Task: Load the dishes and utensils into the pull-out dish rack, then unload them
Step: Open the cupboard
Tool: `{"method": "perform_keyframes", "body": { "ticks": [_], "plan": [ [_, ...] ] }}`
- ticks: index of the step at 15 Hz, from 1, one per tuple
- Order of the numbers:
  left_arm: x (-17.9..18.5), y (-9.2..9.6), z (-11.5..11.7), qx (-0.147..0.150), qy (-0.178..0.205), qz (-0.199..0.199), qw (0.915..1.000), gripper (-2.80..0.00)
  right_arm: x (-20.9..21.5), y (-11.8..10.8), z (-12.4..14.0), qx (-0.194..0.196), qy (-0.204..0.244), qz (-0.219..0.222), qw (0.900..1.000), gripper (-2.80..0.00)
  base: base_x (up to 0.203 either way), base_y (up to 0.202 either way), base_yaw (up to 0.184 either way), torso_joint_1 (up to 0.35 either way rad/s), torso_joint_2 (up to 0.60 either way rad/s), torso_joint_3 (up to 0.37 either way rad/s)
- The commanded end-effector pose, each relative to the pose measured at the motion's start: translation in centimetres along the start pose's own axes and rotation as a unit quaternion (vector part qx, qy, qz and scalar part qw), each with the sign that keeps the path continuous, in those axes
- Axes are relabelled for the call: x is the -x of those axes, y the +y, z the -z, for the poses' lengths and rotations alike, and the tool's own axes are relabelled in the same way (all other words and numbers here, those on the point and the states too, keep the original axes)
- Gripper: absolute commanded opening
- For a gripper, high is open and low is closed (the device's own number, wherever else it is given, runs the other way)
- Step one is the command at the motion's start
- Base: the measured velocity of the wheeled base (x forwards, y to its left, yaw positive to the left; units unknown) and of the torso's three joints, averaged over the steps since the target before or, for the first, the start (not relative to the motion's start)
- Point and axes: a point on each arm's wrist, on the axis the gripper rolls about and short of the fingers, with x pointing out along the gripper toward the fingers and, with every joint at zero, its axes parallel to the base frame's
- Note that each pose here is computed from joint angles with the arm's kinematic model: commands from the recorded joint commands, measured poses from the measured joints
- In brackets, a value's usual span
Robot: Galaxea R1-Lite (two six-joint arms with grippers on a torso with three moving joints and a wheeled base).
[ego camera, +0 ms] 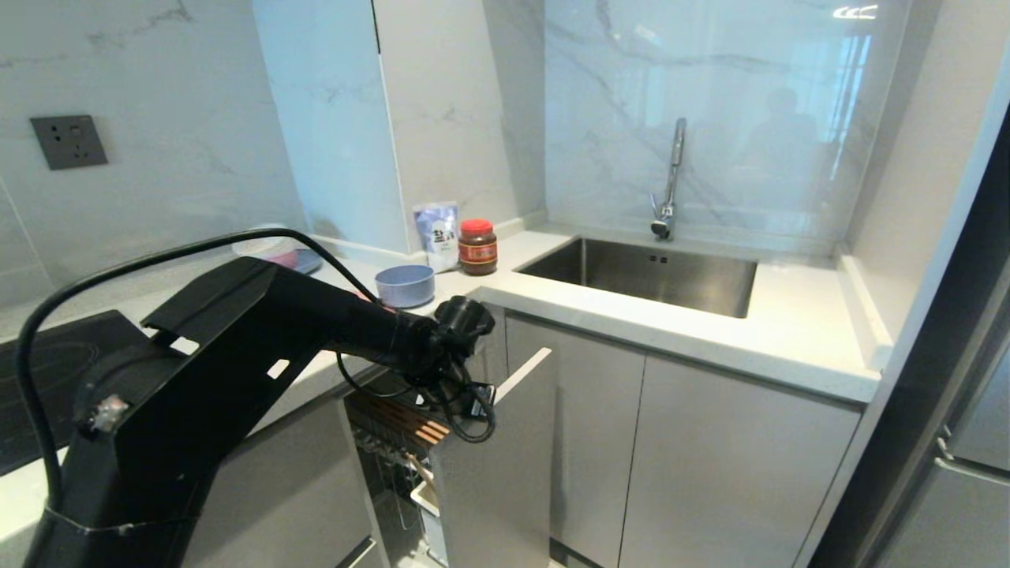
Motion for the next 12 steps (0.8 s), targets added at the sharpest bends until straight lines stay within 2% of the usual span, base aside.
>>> {"method": "perform_keyframes", "body": {
  "ticks": [1, 6, 10, 12],
  "plan": [
    [0.5, -1.0, 0.5, -0.003, 0.004, 0.006, 1.0, -2.8, 0.0, 0.0, 0.1, 0.0, -0.001, 0.0, 1.0, -2.8, 0.0, 0.0, 0.0, 0.0, 0.0, 0.0],
    [1.1, -3.3, 1.6, -0.02, -0.006, 0.024, 0.9995, -2.8, 0.0, 0.0, 0.0, 0.0, -0.002, -0.001, 1.0, -2.8, 0.0, 0.0, 0.0, 0.0, 0.0, 0.0],
    [1.9, -4.8, 2.2, -0.018, -0.01, 0.035, 0.9992, -2.8, 0.0, 0.0, 0.1, 0.0, -0.001, 0.0, 1.0, -2.8, 0.0, 0.0, 0.0, 0.0, 0.0, 0.0],
    [2.0, -6.2, 3.1, -0.026, -0.011, 0.046, 0.9986, -2.8, 0.0, 0.0, 0.1, 0.0, -0.001, 0.0, 1.0, -2.8, 0.0, 0.0, 0.0, 0.0, 0.0, 0.0]
  ]
}}
